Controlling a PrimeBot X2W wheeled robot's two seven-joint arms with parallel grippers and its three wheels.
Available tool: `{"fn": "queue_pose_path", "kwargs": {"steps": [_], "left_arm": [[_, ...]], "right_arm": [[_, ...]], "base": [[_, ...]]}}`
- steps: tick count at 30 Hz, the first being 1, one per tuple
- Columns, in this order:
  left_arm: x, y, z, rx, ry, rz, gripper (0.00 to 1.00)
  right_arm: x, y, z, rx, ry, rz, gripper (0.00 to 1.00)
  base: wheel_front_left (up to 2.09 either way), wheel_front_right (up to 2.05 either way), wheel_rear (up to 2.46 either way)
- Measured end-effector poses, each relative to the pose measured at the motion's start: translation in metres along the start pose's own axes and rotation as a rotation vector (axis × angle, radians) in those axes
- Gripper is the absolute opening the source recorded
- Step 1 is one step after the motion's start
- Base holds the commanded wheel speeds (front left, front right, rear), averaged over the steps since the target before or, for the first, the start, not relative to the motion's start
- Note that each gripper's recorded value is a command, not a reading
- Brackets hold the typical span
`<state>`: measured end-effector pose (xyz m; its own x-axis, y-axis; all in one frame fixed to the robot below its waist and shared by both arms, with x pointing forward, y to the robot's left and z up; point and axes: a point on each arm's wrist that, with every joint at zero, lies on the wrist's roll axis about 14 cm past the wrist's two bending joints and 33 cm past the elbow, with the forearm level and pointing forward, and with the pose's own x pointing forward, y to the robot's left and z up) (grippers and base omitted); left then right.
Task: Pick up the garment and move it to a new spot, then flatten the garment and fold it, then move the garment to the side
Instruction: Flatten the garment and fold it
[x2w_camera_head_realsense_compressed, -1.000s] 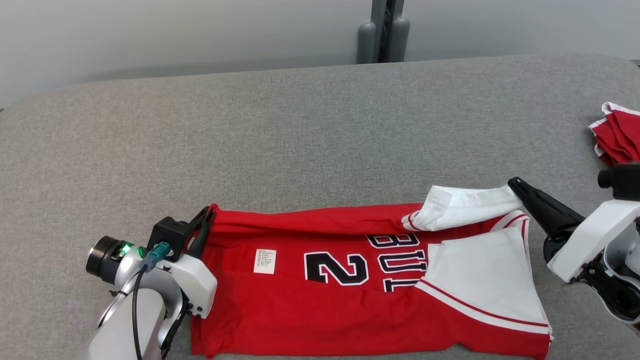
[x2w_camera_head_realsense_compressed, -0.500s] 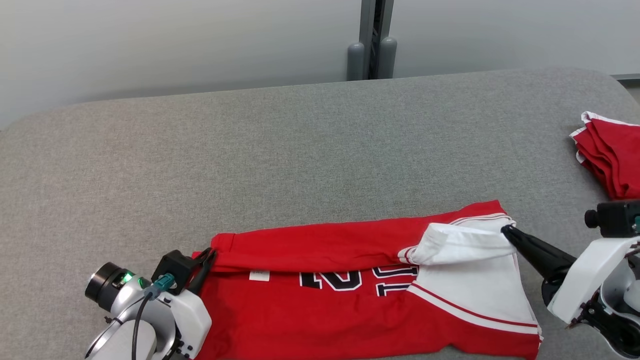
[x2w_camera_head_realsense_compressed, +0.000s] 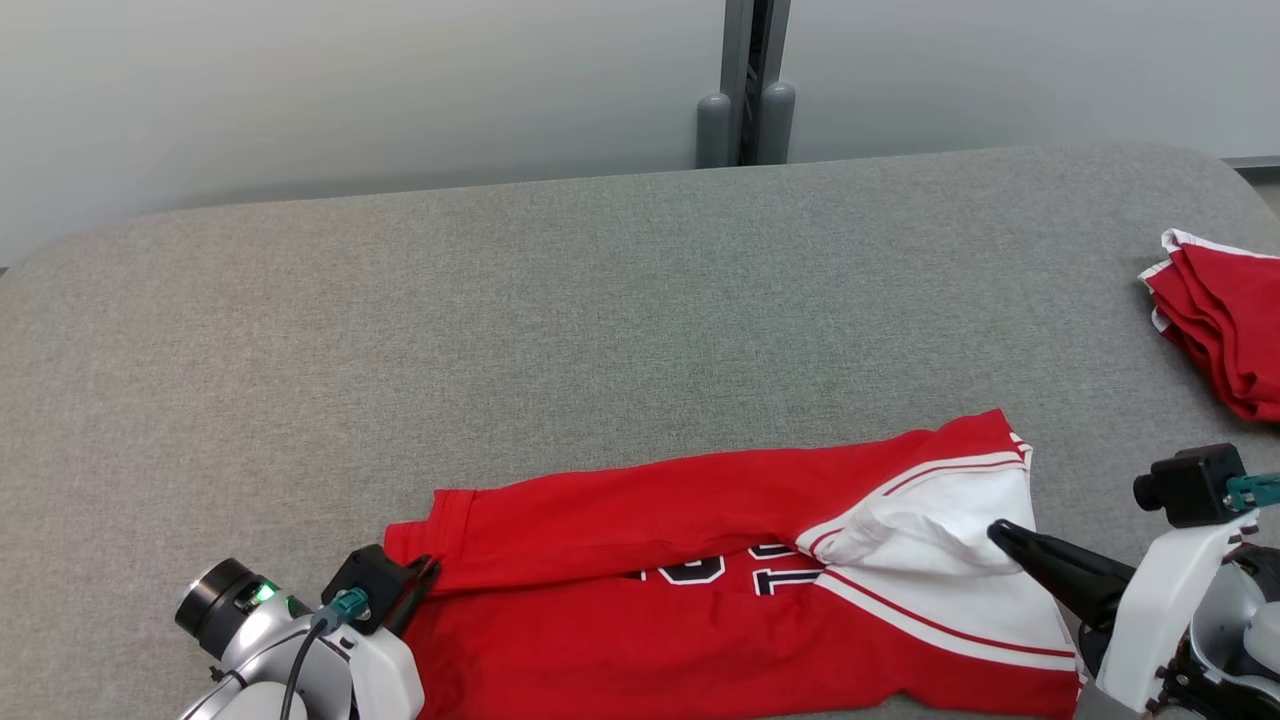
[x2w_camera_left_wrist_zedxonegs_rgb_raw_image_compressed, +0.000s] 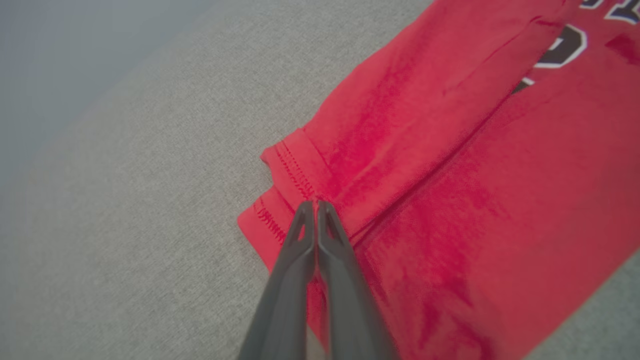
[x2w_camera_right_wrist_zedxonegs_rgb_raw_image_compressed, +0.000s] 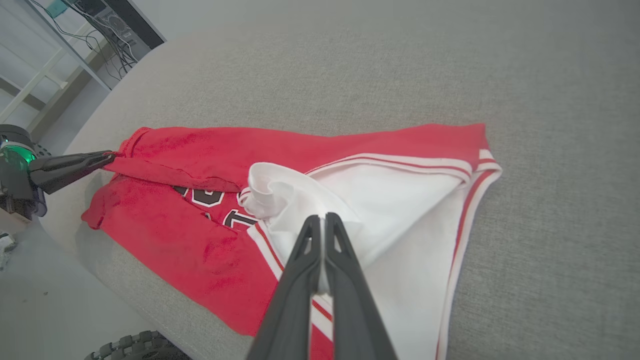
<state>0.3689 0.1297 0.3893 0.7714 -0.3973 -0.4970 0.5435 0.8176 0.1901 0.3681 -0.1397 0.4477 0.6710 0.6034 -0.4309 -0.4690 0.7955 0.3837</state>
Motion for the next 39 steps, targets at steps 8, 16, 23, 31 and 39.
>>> {"fn": "queue_pose_path", "kwargs": {"steps": [8,16,23,31,39], "left_arm": [[-0.008,-0.004,-0.004,0.002,0.036,-0.004,0.24],[-0.011,0.001,0.001,-0.007,0.029,0.04,1.0],[-0.013,0.015,0.029,-0.061,-0.09,0.123,1.0],[-0.024,0.046,0.086,-0.344,-0.42,0.326,1.0],[-0.027,0.048,0.096,-0.452,-0.505,0.394,1.0]], "right_arm": [[-0.013,0.003,-0.031,-0.027,0.153,0.015,1.0],[-0.027,-0.01,-0.044,0.018,0.24,-0.035,1.0],[-0.025,-0.031,0.019,-0.041,-0.057,-0.106,1.0],[-0.033,-0.049,0.101,-0.127,-0.44,-0.211,1.0],[-0.052,-0.048,0.099,-0.179,-0.611,-0.323,1.0]], "base": [[0.0,0.0,0.0],[0.0,0.0,0.0],[0.0,0.0,0.0],[0.0,0.0,0.0],[0.0,0.0,0.0]]}}
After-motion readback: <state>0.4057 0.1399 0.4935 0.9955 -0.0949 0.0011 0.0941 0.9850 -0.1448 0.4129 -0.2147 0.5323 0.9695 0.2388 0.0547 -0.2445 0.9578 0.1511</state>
